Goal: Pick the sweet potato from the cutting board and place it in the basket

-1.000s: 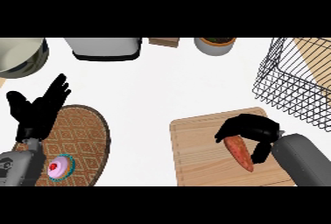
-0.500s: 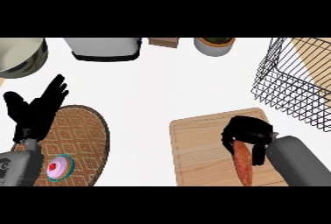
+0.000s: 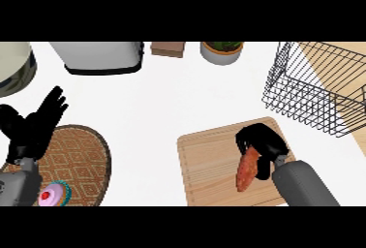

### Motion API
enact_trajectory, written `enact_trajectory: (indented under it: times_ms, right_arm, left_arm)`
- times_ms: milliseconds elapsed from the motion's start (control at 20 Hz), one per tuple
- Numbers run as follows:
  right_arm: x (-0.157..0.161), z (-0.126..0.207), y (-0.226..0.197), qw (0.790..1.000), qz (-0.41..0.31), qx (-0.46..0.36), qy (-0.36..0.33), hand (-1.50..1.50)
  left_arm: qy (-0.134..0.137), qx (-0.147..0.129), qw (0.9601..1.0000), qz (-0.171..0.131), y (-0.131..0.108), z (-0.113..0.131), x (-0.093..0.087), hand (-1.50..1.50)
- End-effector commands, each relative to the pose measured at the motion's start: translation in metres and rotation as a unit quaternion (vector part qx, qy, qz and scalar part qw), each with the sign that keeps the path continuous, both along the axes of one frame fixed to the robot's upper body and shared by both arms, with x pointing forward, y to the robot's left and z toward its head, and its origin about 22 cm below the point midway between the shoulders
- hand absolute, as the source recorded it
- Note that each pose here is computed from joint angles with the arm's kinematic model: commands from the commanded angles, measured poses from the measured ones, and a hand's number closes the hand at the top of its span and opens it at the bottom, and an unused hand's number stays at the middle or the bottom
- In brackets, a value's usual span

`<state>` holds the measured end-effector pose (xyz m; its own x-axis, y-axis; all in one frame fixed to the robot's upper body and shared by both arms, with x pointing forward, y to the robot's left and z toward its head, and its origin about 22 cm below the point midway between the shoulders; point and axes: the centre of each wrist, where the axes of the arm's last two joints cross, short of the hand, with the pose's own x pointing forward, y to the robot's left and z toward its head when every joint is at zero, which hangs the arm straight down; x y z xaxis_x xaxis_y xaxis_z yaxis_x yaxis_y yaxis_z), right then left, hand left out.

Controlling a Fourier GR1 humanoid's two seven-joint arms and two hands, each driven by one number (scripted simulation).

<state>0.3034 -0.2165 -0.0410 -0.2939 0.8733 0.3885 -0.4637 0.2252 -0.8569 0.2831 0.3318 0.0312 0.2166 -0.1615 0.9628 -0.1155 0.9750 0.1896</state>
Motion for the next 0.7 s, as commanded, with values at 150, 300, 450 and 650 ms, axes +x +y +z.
enact_trajectory:
  times_ms: [150, 300, 450, 650]
  right_arm:
    - [-0.025, 0.01, 0.069, 0.975, -0.157, 0.159, -0.001, 1.5]
    - [-0.042, 0.029, 0.085, 0.946, -0.18, 0.261, -0.061, 1.5]
    - [-0.055, 0.078, 0.115, 0.923, -0.177, 0.314, -0.137, 1.5]
    - [-0.086, 0.117, 0.137, 0.896, -0.229, 0.328, -0.195, 1.5]
  left_arm:
    - [-0.004, -0.002, 0.9999, -0.012, -0.005, 0.004, 0.003, 0.0]
    - [-0.003, 0.002, 0.9999, -0.014, -0.009, -0.001, 0.001, 0.0]
    - [-0.004, -0.008, 0.9998, -0.018, -0.011, 0.006, 0.003, 0.0]
    - [-0.002, 0.0, 0.9998, -0.019, -0.001, -0.001, -0.001, 0.0]
